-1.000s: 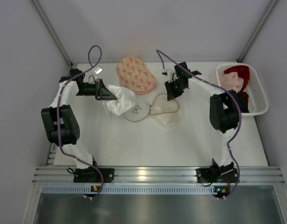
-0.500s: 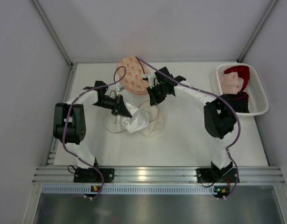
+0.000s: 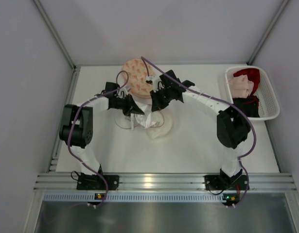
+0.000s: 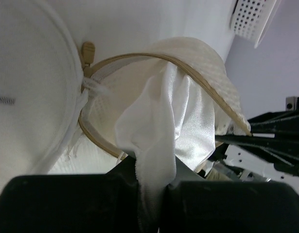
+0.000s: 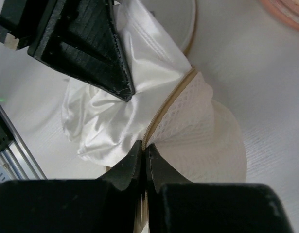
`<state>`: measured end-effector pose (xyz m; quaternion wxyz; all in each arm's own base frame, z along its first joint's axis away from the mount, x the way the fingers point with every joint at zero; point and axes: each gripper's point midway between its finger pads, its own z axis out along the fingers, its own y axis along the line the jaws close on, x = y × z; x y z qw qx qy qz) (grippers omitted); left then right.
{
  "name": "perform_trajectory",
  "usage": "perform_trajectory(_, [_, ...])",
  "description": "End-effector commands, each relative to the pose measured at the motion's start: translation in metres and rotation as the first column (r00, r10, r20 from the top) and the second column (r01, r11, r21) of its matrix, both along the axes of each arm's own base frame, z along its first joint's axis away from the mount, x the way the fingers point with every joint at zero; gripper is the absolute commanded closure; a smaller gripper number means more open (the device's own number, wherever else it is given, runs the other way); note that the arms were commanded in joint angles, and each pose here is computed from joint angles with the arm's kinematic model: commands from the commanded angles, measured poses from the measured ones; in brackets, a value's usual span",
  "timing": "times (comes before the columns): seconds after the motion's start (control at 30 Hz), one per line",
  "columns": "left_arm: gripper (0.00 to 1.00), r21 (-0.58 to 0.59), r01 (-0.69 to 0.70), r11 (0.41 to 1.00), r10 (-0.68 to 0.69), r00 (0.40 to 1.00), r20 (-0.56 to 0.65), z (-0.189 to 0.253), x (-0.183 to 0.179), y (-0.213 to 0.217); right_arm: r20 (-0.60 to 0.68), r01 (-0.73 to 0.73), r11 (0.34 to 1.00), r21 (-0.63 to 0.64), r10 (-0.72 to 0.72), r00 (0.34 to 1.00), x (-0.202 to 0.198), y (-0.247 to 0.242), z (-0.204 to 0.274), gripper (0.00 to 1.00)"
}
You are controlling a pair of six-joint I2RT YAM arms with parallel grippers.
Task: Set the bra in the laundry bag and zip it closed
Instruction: Place the bra in the laundry bag.
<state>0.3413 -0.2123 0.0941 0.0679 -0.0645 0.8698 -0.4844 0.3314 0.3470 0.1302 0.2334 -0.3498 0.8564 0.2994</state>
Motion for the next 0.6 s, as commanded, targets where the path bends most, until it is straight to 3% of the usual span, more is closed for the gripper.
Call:
perform_trajectory(0.0, [1.00, -0.069, -0.221, 0.973, 0.224, 0.974, 0.042, 0.036, 0.039, -0.007, 0.020, -0.041, 0.996, 0.077, 0.040, 0.999, -0.013, 0.020, 0.023, 1.00])
perform_trajectory(0.3, [1.00, -0.008, -0.329, 0.944, 0.327, 0.941, -0.089, 0.016, 0.019, -0.024, 0.018, -0.030, 0.997, 0.071, 0.029, 0.999, -0.012, 0.011, 0.030, 1.00])
perform_trajectory(0.47, [1.00, 0.247, -0.380, 0.891, 0.428, 0.885, -0.182, -0.010, 0.014, -0.014, -0.026, -0.081, 0.985, 0.151, 0.086, 0.996, -0.022, 0.019, 0.040, 1.00])
perform_trajectory(0.57, [1.00, 0.369, -0.391, 0.843, 0.460, 0.880, -0.120, -0.015, 0.020, 0.004, -0.032, -0.099, 0.980, 0.173, 0.106, 0.994, -0.024, 0.022, 0.044, 1.00])
